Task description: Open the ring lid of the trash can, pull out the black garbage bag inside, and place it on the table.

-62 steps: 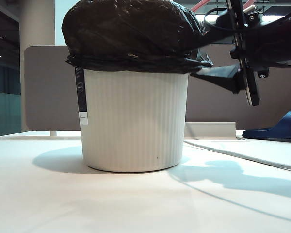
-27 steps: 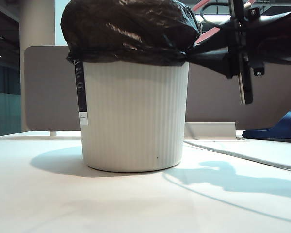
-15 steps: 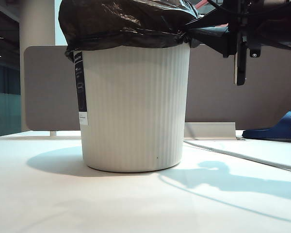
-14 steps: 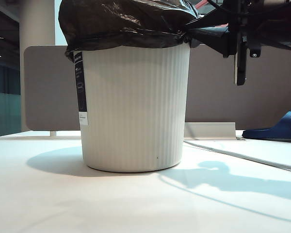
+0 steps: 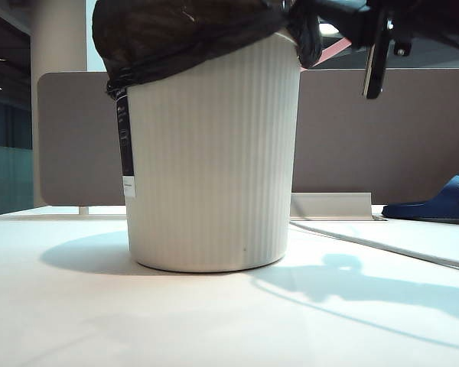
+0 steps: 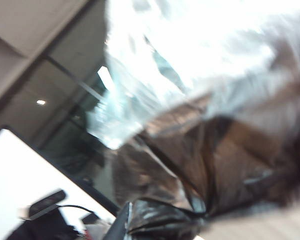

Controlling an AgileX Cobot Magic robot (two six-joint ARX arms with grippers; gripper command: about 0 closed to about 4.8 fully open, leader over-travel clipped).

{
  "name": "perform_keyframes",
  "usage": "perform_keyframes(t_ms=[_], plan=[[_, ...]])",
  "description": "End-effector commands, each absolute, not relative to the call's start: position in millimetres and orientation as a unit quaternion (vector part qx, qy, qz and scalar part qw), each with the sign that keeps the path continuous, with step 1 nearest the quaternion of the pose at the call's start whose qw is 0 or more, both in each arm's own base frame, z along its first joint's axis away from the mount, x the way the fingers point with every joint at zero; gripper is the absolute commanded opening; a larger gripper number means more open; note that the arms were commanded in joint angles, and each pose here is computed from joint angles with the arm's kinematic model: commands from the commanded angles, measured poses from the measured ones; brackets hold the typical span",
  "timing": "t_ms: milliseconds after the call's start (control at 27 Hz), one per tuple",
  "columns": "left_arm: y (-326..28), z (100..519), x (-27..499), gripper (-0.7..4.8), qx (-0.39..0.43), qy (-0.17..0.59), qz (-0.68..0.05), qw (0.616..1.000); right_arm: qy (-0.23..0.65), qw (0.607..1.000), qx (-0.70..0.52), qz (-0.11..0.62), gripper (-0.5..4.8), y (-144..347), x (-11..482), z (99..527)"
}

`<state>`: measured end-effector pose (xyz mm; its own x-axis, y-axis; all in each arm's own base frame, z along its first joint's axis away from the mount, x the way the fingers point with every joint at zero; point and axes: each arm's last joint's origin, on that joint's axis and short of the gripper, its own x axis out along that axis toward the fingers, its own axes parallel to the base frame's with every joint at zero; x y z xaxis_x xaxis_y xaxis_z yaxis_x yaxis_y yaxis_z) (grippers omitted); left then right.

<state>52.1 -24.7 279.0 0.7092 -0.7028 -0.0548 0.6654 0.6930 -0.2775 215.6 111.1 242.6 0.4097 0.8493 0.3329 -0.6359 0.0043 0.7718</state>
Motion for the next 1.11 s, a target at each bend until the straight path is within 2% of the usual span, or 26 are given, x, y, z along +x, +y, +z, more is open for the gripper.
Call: perform_keyframes(t_ms=[37, 629, 888, 1110], plan=[[-24.6, 281.0, 51.9, 2.78, -0.115, 0.07, -0.373, 0.918, 0.096, 0.683, 0.462, 0.558, -0.05, 109.0, 209.4, 253.7], [-24.6, 281.1, 51.9, 2.78, -0.116, 0.069, -0.373, 0.918, 0.081, 0.67, 0.457, 0.579, -0.05, 106.3, 203.7, 269.9], [-24.6, 281.2, 51.9, 2.78, -0.119, 0.07, -0.373, 0.918, 0.053, 0.643, 0.425, 0.636, -0.05, 111.7, 211.9, 316.5], [-24.6, 281.2, 51.9, 2.78, -0.119, 0.07, -0.373, 0.918, 0.056, 0.635, 0.414, 0.65, -0.05, 115.9, 219.7, 348.3]])
